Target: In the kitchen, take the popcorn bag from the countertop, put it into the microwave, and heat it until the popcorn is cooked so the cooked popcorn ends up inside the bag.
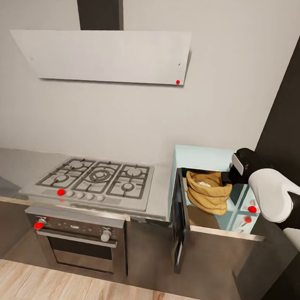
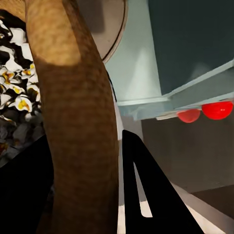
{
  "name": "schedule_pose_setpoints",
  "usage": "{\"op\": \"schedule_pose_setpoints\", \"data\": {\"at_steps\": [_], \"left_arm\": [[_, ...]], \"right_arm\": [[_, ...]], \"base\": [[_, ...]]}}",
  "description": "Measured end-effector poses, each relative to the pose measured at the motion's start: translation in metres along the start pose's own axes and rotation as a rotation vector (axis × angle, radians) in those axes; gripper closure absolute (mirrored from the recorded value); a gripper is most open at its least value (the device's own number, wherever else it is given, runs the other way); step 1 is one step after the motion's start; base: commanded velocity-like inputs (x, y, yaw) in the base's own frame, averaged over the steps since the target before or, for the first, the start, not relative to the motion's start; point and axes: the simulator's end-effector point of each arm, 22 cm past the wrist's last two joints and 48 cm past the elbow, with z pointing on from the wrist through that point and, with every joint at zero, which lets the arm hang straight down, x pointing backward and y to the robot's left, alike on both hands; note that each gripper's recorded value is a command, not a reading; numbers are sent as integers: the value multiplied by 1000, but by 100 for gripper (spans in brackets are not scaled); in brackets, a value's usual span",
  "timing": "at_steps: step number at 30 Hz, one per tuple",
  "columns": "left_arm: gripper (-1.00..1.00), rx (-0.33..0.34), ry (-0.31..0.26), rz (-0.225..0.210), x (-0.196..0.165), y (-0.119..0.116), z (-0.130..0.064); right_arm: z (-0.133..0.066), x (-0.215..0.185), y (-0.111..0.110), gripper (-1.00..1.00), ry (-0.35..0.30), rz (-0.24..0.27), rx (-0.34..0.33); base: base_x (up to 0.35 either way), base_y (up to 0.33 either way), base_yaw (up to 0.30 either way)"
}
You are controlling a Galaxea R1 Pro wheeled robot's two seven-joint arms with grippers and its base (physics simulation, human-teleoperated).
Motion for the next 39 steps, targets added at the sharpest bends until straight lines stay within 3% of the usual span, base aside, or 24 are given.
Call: {"op": "schedule_pose_setpoints", "data": {"at_steps": [12,28,29,32,39], "left_arm": [[-100,1,-3,1,0,0,-1],[-100,2,-6,1,1,0,-1],[-100,2,-5,1,1,1,-1],[-100,3,-7,1,1,0,-2],[-100,4,-7,2,1,0,-2]], "right_arm": [[-1,6,13,100,12,5,-36],[-2,9,13,100,15,5,-38],[-2,9,13,-100,15,5,-38],[-7,4,-13,-100,1,-64,80],[-7,4,-12,-100,1,-67,80]], "base": [[208,0,0],[7,0,0],[0,0,0],[0,0,0],[0,0,0]]}}
